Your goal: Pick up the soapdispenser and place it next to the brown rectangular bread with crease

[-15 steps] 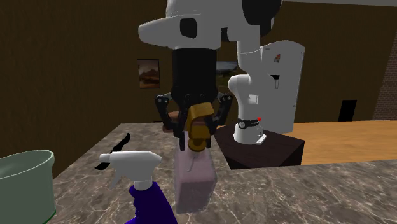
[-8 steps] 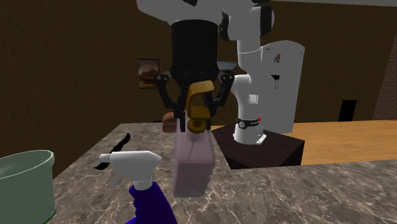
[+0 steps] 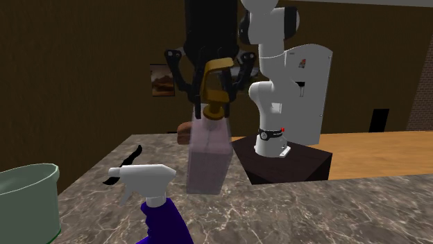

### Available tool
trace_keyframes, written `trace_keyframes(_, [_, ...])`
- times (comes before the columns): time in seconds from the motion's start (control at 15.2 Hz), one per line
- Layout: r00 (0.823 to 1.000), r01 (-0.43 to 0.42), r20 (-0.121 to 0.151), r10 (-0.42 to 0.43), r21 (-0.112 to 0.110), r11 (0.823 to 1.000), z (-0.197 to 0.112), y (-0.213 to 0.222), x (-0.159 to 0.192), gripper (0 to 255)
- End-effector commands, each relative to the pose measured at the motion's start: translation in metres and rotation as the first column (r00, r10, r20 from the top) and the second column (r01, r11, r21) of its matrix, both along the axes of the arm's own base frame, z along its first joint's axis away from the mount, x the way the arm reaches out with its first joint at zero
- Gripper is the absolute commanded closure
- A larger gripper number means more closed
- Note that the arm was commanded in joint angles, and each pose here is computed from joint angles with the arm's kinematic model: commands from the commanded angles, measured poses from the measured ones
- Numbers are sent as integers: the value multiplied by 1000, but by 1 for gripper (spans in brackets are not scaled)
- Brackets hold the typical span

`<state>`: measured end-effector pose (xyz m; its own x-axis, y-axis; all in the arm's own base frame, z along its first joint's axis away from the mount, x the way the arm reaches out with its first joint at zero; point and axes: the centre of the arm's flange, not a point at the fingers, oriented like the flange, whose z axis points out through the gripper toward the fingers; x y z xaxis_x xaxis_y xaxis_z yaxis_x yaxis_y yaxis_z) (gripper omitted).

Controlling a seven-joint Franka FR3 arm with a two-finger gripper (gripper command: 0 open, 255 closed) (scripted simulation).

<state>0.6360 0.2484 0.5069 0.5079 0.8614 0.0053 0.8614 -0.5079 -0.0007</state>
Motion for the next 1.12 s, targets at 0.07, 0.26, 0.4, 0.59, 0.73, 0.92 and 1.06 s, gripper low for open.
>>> trace_keyframes(0.07, [1000, 0, 0, 0, 0, 1000, 16, 0, -1, 255])
trace_keyframes(0.26, [1000, 0, 0, 0, 0, 1000, 27, -20, -17, 255])
trace_keyframes(0.4, [1000, 0, 0, 0, 0, 1000, 34, -40, -33, 255])
trace_keyframes(0.59, [1000, 0, 0, 0, 0, 1000, 44, -70, -56, 255])
trace_keyframes(0.73, [1000, 0, 0, 0, 0, 1000, 51, -90, -72, 255])
trace_keyframes(0.92, [1000, 0, 0, 0, 0, 1000, 61, -120, -96, 255])
trace_keyframes(1.06, [1000, 0, 0, 0, 0, 1000, 67, -140, -112, 255])
